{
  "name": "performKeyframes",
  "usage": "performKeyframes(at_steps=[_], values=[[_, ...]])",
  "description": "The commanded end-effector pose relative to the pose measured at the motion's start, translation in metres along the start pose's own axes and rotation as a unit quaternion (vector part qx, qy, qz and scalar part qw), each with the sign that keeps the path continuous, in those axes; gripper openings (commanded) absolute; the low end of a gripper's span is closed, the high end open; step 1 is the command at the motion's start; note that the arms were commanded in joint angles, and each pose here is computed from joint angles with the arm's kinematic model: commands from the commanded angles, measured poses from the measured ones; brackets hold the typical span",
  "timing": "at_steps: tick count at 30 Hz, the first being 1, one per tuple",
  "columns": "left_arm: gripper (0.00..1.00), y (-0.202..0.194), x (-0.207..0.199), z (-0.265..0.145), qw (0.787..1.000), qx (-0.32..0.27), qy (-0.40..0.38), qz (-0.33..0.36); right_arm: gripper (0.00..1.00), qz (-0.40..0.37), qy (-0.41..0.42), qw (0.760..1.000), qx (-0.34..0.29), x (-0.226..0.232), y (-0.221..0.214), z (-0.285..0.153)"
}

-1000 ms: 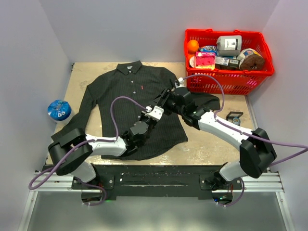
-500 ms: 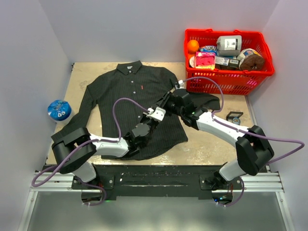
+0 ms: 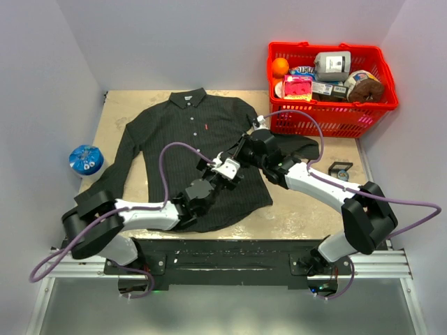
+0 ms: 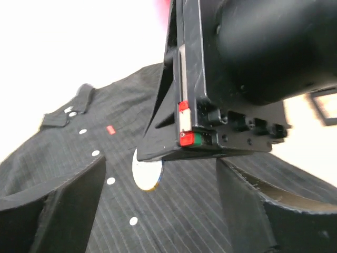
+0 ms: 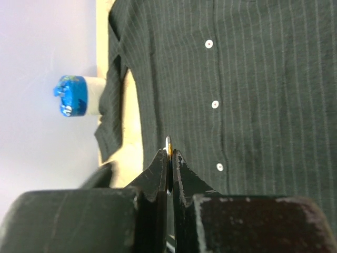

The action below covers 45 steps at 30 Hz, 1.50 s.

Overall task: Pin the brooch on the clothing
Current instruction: Pass from the left arm to the right, then pass from the right arm to the left

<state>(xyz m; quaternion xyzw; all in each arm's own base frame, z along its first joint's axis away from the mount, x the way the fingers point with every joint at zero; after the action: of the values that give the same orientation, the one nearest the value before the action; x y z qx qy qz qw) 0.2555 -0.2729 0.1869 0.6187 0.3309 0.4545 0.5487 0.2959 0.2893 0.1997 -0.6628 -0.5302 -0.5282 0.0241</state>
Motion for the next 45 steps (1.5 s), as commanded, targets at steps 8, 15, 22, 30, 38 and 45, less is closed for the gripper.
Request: performKeyframes(at_steps=[8,15,22,30,38,45], values=[[0.99,0.067,0.032,-0.036,0.968,-0.005,-0.163,-0.188,0.0,-0.114,0.015,0.993,-0.037,0.01,0.036,-0.002],[0.99,0.102,0.075,-0.016,0.941,0.05,-0.213,-0.257,0.0,-0.184,0.086,0.979,-0.035,0.038,0.054,-0.016],[0.99,0.098,0.122,-0.017,0.918,0.028,-0.281,-0.279,0.0,-0.228,0.177,0.957,-0.039,0.07,0.059,-0.037],[0.98,0.075,0.12,-0.025,0.876,0.037,-0.359,-0.32,0.0,-0.216,0.296,0.93,-0.01,0.097,0.047,-0.044],[0.81,0.054,0.117,-0.017,0.86,0.078,-0.343,-0.369,0.0,-0.223,0.309,0.924,-0.006,0.098,0.042,-0.045],[0.67,0.053,0.111,-0.017,0.831,0.06,-0.369,-0.413,0.0,-0.224,0.309,0.924,0.001,0.096,0.036,-0.046]])
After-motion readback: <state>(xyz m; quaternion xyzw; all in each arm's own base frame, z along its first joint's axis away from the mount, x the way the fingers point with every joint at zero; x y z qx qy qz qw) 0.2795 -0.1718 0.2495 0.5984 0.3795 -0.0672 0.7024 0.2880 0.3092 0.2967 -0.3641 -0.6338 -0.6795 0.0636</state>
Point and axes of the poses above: each gripper's point midway between its finger pads, its own z axis out along the fingers, its own x axis along the line the jaws close on, y = z × x, the point moved 5 cm from there along -z, back along the fingers, and after that the axes turned 6 degrees about -z, right-handed, at the moved point
